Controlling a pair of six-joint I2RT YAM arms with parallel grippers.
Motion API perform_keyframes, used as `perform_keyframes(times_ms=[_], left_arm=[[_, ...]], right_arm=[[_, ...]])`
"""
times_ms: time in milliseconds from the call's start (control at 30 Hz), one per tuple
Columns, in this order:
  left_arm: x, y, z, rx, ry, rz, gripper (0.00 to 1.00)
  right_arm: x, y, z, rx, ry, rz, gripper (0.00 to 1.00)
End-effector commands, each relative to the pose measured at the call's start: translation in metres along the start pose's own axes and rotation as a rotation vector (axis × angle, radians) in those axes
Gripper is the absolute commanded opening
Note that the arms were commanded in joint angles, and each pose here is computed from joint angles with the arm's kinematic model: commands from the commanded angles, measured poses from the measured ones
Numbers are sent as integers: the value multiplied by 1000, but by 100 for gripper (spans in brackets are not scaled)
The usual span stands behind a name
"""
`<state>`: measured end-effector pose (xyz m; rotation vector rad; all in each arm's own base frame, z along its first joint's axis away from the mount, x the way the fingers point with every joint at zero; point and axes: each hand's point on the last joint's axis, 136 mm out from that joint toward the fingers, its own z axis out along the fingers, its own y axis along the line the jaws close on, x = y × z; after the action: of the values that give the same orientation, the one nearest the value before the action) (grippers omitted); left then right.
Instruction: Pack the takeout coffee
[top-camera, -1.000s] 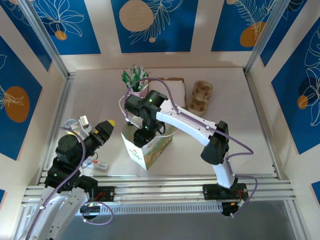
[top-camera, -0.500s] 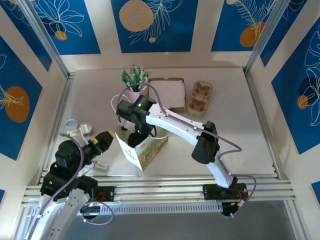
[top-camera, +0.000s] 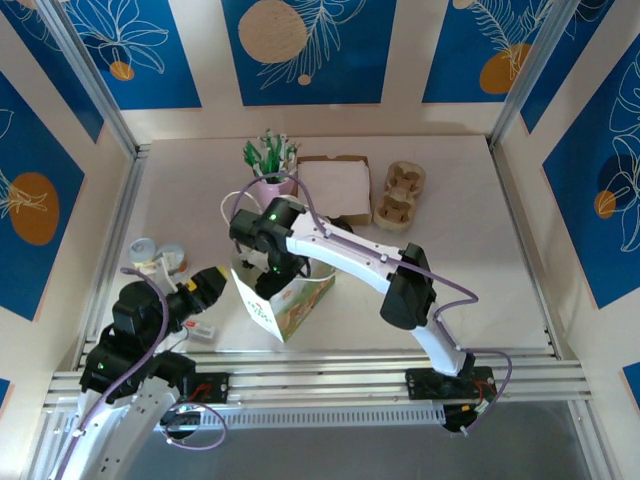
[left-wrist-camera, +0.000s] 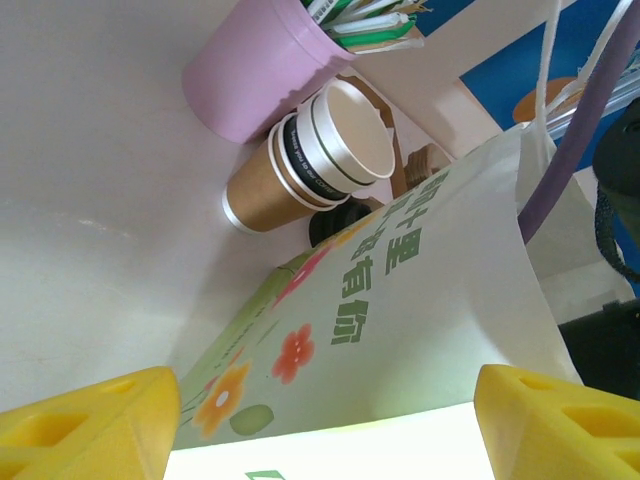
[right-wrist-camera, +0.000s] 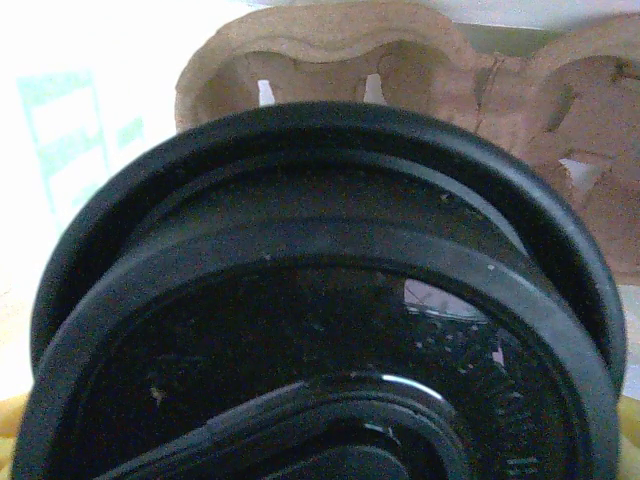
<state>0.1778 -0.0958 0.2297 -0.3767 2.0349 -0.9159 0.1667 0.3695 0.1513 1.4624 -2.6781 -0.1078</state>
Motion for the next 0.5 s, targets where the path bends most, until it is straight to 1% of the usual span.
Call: perform_keyframes(times_ms=[0,67,467], left_arm=[[-8,-5,-9,0,-36,40,77],[-8,-4,-10,-7,-37,44,77],[-4,8,-9,-38,-43,54,77]], right_arm=[[3,4,12,21,49,1,77],[0,8,12,7,42,1,77],[2,10,29,32,92,20,78]])
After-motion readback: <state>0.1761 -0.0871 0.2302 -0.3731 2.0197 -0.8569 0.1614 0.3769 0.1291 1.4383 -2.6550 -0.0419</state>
